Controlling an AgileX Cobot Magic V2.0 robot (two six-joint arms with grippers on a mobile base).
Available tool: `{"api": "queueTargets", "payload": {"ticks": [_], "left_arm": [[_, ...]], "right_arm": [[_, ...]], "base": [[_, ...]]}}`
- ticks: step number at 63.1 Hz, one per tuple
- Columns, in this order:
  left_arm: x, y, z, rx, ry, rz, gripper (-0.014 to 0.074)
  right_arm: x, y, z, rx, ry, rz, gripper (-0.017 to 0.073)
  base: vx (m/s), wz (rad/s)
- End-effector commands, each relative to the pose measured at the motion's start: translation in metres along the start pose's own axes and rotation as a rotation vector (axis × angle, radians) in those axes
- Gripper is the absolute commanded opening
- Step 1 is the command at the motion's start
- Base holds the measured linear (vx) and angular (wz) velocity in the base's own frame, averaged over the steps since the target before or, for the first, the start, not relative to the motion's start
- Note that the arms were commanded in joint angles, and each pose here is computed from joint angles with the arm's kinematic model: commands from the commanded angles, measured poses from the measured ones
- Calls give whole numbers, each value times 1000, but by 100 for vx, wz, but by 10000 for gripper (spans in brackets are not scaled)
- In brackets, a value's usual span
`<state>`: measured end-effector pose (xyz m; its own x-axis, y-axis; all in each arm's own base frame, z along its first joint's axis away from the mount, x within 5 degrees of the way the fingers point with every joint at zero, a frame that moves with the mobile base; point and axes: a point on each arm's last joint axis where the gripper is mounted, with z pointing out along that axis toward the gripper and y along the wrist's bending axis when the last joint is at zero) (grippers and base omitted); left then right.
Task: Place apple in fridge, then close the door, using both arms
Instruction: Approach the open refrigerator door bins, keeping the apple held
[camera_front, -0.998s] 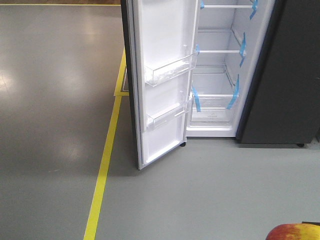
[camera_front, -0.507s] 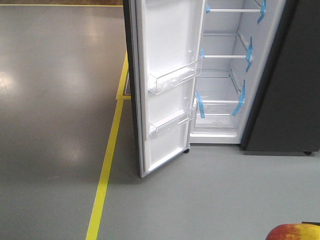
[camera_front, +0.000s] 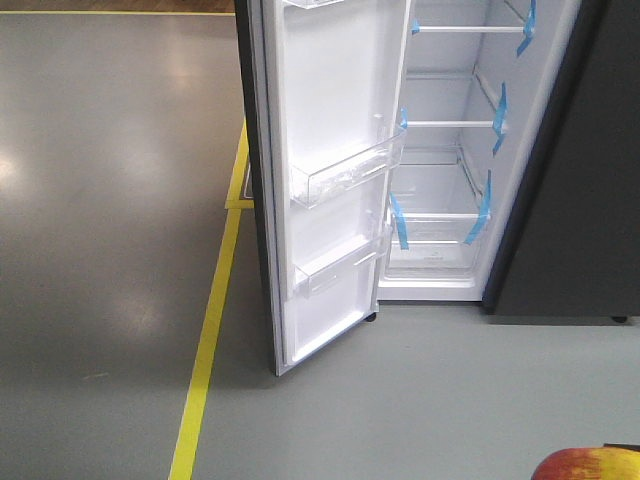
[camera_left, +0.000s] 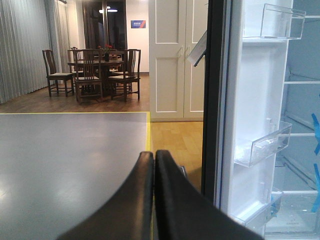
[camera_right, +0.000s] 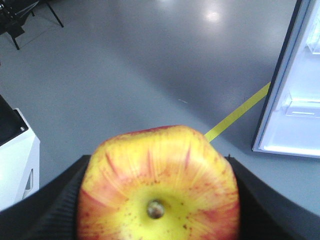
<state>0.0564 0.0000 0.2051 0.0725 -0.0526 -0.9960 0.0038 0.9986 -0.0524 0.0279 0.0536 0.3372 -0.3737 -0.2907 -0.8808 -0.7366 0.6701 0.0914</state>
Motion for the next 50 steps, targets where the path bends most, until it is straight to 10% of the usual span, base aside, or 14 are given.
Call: {"api": "queueTargets", "payload": {"ticks": [1,50], "left_arm": [[-1,0,-1,4,-70,-16,-6],[-1,0,-1,4,-70,-16,-6]], "right_arm": [[-13,1,-4,5,-86,1,415],[-13,1,-4,5,-86,1,415]], "base": [[12,-3],[13,-3]]}}
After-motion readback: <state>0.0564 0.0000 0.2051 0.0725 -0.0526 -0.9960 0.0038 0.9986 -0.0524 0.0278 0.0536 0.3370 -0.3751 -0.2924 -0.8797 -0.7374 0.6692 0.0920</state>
